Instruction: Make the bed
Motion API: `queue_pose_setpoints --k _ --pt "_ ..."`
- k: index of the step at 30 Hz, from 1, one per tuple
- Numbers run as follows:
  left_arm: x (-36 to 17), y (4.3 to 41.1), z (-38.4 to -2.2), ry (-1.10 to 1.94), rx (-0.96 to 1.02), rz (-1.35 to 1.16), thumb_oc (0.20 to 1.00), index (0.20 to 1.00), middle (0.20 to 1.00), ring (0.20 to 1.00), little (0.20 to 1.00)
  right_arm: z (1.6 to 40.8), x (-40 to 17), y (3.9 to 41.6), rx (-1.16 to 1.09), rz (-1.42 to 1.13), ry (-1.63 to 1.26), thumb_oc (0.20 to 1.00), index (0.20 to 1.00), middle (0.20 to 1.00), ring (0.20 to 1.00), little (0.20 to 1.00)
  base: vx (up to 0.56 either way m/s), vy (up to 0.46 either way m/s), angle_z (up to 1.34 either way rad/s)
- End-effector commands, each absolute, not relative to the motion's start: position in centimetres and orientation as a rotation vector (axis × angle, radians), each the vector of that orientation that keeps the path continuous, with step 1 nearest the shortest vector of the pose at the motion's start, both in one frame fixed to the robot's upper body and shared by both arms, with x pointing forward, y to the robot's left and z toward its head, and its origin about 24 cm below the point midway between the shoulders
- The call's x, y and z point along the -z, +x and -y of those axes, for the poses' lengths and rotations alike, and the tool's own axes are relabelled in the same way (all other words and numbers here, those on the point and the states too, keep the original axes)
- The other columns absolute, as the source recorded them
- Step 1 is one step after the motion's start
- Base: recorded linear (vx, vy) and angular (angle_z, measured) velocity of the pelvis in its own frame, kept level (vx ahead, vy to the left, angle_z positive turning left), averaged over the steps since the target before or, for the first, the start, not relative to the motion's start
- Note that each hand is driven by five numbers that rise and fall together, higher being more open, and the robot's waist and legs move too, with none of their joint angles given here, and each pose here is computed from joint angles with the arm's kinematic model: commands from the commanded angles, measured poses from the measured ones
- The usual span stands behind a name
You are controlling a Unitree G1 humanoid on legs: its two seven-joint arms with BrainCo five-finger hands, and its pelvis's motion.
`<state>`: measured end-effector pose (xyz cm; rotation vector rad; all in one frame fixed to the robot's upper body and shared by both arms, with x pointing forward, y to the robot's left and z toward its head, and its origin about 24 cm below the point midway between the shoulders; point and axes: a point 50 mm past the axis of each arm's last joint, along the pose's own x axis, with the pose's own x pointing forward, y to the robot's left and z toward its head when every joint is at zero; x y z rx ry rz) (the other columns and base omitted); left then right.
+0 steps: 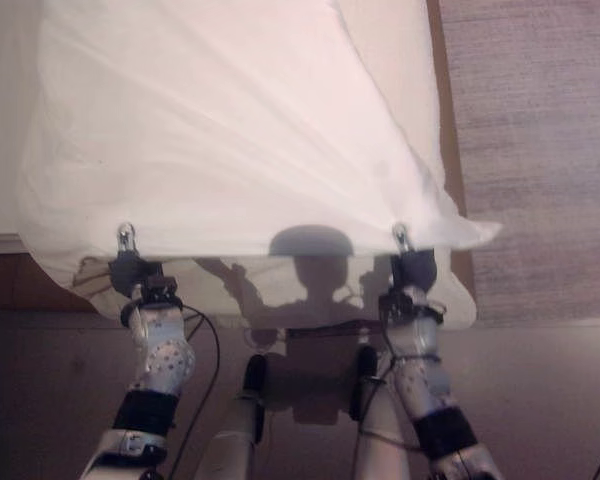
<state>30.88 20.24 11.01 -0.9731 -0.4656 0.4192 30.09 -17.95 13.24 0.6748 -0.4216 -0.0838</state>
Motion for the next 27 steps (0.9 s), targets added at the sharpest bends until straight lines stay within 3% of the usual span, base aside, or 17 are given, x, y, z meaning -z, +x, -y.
queue_pose_setpoints --k 1,11,23,27 --pt "-14.3 27.0 -27.6 -0.852 -0.527 0.776 0.2 0.2 0.2 0.2 0.2 22.5 -14.9 27.9 0.264 0.628 0.695 0.2 0.2 0.2 0.2 0.2 0.05 0.365 0.31" --pt "-14.0 27.2 -25.6 -0.808 -0.458 0.713 0.2 0.2 0.2 0.2 0.2 22.3 -12.3 28.1 0.252 0.514 0.64 0.2 0.2 0.2 0.2 0.2 -0.05 0.244 -0.19" --pt "-12.2 27.0 -24.5 -0.889 -0.446 0.649 0.2 0.2 0.2 0.2 0.2 22.1 -11.3 28.2 0.247 0.457 0.616 0.2 0.2 0.2 0.2 0.2 -0.02 -0.066 -0.1" --pt "-11.3 27.6 -22.0 -0.902 -0.338 0.569 0.2 0.2 0.2 0.2 0.2 23.5 -10.7 28.0 0.298 0.439 0.516 0.2 0.2 0.2 0.2 0.2 0.01 -0.294 0.36"
